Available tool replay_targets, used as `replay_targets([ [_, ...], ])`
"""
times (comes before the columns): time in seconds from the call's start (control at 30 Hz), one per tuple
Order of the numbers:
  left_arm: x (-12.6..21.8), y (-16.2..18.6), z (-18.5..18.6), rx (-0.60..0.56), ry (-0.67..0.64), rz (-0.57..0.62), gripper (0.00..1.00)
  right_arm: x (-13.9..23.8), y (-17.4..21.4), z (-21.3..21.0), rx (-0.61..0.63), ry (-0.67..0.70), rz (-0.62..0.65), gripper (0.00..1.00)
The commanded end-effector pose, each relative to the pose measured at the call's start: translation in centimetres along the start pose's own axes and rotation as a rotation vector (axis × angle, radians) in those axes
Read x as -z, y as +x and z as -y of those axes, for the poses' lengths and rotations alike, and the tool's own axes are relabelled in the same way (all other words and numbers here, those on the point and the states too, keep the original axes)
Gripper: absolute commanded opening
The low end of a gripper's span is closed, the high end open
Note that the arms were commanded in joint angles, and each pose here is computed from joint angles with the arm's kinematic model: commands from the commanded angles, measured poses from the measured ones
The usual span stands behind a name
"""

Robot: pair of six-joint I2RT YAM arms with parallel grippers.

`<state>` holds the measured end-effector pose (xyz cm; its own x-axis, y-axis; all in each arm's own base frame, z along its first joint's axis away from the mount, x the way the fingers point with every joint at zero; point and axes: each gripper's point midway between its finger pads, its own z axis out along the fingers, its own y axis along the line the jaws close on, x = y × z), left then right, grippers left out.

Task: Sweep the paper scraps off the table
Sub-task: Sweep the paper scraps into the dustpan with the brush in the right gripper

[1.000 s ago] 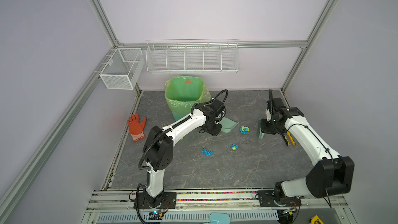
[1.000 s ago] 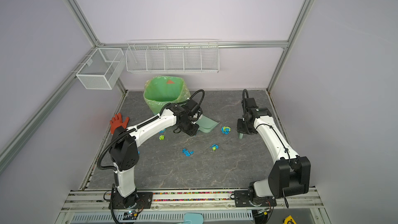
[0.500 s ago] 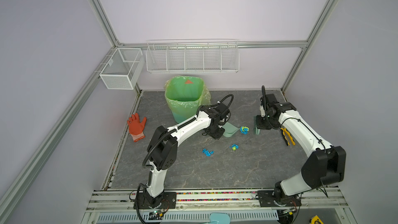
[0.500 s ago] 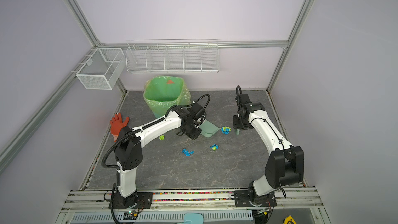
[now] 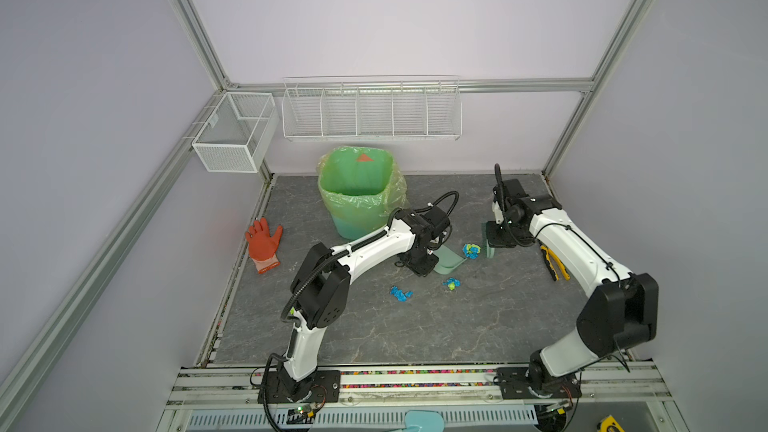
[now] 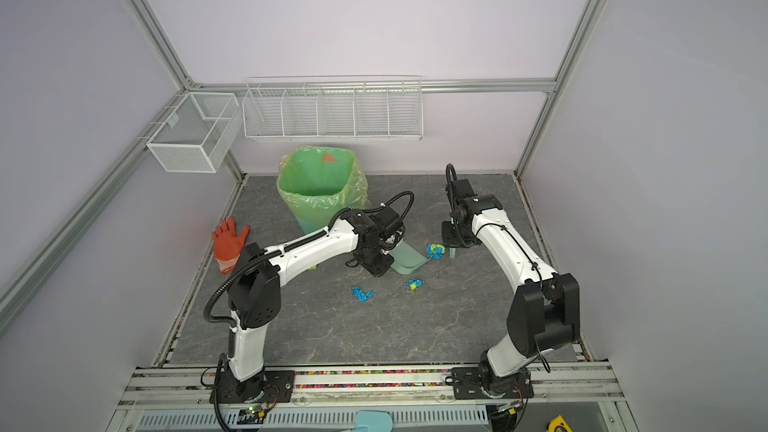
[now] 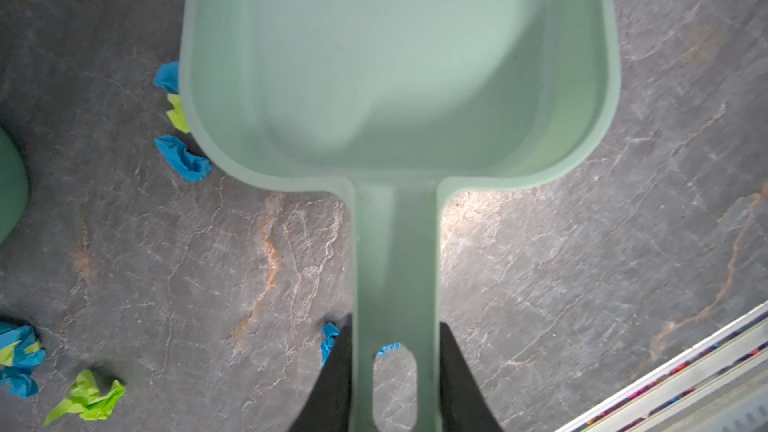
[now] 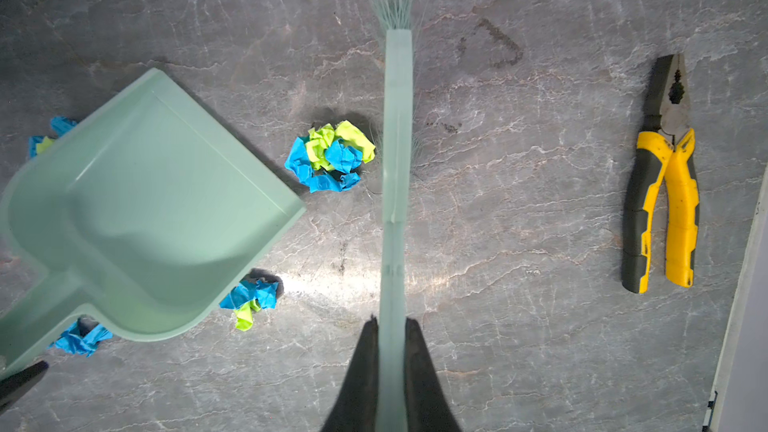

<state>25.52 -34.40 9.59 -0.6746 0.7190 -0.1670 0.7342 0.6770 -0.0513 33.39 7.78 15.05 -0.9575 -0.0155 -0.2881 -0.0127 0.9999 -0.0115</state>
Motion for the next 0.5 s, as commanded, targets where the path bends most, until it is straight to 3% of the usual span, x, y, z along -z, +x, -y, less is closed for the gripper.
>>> replay_targets([
  [0.0, -0.2, -0.2, 0.7, -0.021, 0.022, -0.013, 0.0, 0.0, -0.2, -0.8, 0.04, -0.017, -0.001, 0.07],
  [0.47, -2.3, -0.8, 1.0, -0.022, 0.03, -0.029, 0.0, -1.4, 1.0, -3.7, 0.133, -0.1, -0.054, 0.07],
])
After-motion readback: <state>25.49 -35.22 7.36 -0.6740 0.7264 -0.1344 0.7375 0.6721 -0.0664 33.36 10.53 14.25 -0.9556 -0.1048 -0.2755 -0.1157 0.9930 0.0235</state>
